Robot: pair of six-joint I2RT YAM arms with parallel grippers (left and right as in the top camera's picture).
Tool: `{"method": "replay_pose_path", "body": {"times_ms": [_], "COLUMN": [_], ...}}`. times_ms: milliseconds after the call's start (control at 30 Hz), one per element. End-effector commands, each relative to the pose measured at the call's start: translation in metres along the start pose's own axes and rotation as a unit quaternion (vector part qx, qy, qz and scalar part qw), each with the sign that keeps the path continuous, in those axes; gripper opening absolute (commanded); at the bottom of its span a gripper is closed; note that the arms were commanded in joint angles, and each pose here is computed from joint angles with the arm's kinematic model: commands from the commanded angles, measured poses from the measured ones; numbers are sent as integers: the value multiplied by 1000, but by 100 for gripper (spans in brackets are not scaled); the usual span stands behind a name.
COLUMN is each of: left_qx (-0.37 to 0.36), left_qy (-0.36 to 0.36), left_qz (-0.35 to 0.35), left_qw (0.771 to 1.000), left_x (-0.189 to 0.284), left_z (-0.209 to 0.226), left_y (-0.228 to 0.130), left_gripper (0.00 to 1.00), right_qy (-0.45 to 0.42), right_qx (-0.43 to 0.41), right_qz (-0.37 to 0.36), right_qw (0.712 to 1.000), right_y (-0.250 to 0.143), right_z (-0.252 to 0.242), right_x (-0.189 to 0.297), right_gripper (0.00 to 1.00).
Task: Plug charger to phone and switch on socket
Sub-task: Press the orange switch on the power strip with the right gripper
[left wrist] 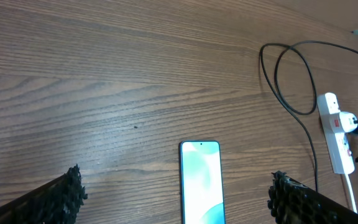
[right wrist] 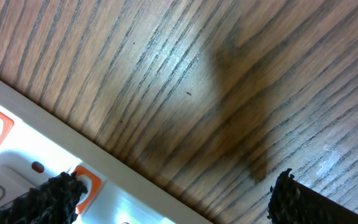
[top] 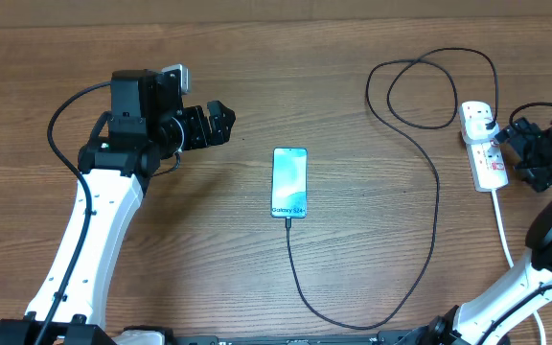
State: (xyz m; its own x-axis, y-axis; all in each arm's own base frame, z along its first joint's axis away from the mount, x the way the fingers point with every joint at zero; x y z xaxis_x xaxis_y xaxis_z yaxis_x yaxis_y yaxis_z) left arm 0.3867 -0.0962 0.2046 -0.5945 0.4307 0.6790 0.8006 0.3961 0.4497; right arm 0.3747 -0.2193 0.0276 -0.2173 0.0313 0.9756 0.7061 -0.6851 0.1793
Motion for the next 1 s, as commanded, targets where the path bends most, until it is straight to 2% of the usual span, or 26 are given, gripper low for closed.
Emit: {"method": "replay_pose_path", "body": {"times_ms": [0, 967], "left_qx": [0, 0], "left_qy": [-2, -2], "left_qz": [-9, -9], "left_qw": [1000, 1000], "left_x": [4, 4], "left_z": [-2, -2], "left_y": [5, 5], "left_gripper": [100, 100], "right_qy": [4, 1], "right_qx": [27, 61], "right_qz": [18, 39], "right_qw": [999, 997], "right_y": [-12, -32], "right_z": [18, 26], "right_x": [-5, -16], "right_gripper": [100, 100]}}
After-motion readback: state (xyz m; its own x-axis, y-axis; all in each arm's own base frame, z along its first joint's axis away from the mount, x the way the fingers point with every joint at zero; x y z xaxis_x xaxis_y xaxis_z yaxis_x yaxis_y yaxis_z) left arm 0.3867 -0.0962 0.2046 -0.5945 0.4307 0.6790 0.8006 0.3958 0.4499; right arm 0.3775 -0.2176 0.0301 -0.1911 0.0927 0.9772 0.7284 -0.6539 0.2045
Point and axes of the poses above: each gripper's point midway between its finger pads, its own x axis back along the fingers, its own z axis along the line the jaws close on, y = z × x, the point moved 1 cm from there along x, back along the fingers, and after that the axes turned 12 degrees about x, right-handed, at the moved point
